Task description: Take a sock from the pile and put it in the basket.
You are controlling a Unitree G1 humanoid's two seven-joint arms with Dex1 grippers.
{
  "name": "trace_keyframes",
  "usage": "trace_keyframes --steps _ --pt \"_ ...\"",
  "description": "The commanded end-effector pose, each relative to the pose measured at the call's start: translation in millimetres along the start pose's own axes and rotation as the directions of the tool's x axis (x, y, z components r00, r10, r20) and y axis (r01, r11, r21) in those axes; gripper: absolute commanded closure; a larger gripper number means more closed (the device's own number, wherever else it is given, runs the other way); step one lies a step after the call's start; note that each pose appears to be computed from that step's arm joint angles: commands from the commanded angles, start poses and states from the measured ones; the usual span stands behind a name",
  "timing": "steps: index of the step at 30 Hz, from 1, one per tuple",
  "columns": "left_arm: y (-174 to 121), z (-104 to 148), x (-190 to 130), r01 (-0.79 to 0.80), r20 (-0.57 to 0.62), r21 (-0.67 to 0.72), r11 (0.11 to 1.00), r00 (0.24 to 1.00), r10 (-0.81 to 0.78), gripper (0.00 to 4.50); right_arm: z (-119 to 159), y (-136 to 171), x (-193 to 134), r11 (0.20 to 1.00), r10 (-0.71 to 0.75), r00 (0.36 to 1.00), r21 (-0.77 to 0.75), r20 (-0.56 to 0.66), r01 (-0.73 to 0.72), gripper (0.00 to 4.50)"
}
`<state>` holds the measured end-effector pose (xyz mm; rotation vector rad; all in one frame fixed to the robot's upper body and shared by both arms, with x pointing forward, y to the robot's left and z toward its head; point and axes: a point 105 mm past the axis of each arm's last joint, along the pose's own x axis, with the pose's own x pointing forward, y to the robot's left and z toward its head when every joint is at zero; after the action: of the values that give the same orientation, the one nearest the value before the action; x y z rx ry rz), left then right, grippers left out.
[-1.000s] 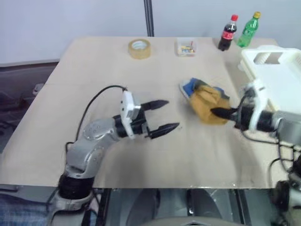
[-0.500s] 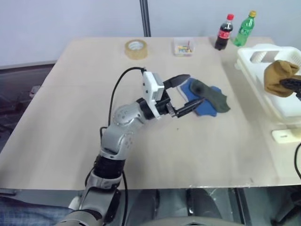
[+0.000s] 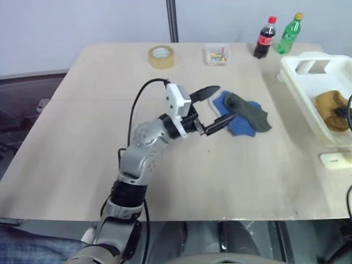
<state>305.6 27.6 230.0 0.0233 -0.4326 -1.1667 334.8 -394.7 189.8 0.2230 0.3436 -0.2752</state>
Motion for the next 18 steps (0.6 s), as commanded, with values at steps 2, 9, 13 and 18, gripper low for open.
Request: trace_keyframes --steps 2,9,13,18 --pt "-0.5 9.4 0.1 0.019 0.029 0.028 0.999 0.999 -0.02 0.0 36.3 17.7 -24.6 0.974 0.104 0.979 -0.217 0.176 -0.065 0.02" --pt "-3.3 7.0 -4.4 0.052 0.005 0.007 0.999 0.999 -0.052 0.0 62.8 53.1 -61.1 0.895 0.364 0.875 -0.378 0.318 -0.235 0.02" --pt "-6.9 4.6 -7.9 0.079 -0.01 -0.029 0.996 0.997 -0.079 0.0 45.8 91.6 -83.0 0.769 0.615 0.735 -0.425 0.285 -0.478 0.02" --pt "-10.5 -2.0 -20.5 0.085 -0.047 -0.138 0.987 0.995 -0.092 0.0 -22.6 131.6 -102.2 0.558 0.804 0.587 -0.461 0.096 -0.69 0.02"
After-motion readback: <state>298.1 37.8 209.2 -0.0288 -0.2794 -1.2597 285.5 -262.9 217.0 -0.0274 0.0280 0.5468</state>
